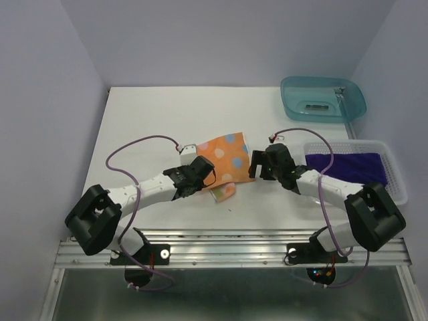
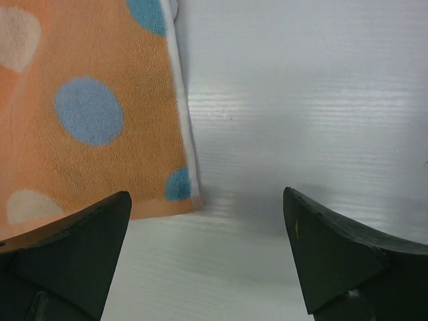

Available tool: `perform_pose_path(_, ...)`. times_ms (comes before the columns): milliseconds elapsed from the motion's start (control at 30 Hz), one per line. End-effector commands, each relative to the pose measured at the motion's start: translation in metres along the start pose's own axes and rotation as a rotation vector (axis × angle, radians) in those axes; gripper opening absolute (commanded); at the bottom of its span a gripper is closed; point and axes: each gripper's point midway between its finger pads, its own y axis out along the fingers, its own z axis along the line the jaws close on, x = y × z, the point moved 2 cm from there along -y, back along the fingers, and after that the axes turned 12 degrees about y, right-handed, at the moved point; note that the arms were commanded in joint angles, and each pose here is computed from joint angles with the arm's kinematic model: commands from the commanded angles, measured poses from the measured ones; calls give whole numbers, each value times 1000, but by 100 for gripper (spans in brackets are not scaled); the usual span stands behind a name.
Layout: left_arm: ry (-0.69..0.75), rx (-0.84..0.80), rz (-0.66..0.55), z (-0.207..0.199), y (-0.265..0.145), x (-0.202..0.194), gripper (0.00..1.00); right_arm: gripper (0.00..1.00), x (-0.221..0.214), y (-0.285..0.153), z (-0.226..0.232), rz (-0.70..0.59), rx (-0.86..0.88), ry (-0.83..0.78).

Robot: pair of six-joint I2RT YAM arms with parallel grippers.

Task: Fold and stack the towels
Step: Flatten out the crumpled towel

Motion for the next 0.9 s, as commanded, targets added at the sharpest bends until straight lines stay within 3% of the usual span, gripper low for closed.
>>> perform_pose_path(0, -50, -20, -14, 6, -4, -2, 0, 100, 1, 3, 9, -10, -47, -8)
perform_pose_path(100, -62, -46, -21, 5, -5, -5, 0, 98, -9, 8, 7, 22, -69, -7)
perform_pose_path(333, -95, -74, -38, 5, -5, -8, 0, 82, -19, 18, 16, 45, -82, -44)
perform_pose_path(533, -127, -106, -69, 3, -7, -5, 0, 62, -29, 24, 28, 59, -97, -96)
perform_pose_path(567, -131, -109, -74, 3, -7, -4, 0, 54, -32, 25, 23, 58, -132, -106)
perform_pose_path(700, -142, -103, -97, 5, -8, 0, 0, 40, -42, 21, 14, 72, -209, -115)
perform_pose_path(833, -155, -127, -126, 2, -13, 7, 0, 15, -52, 16, 12, 103, -208, -111)
perform_pose_path(867, -157, -139, -140, 2, -16, 9, 0, 3, -51, 15, 14, 97, -190, -118)
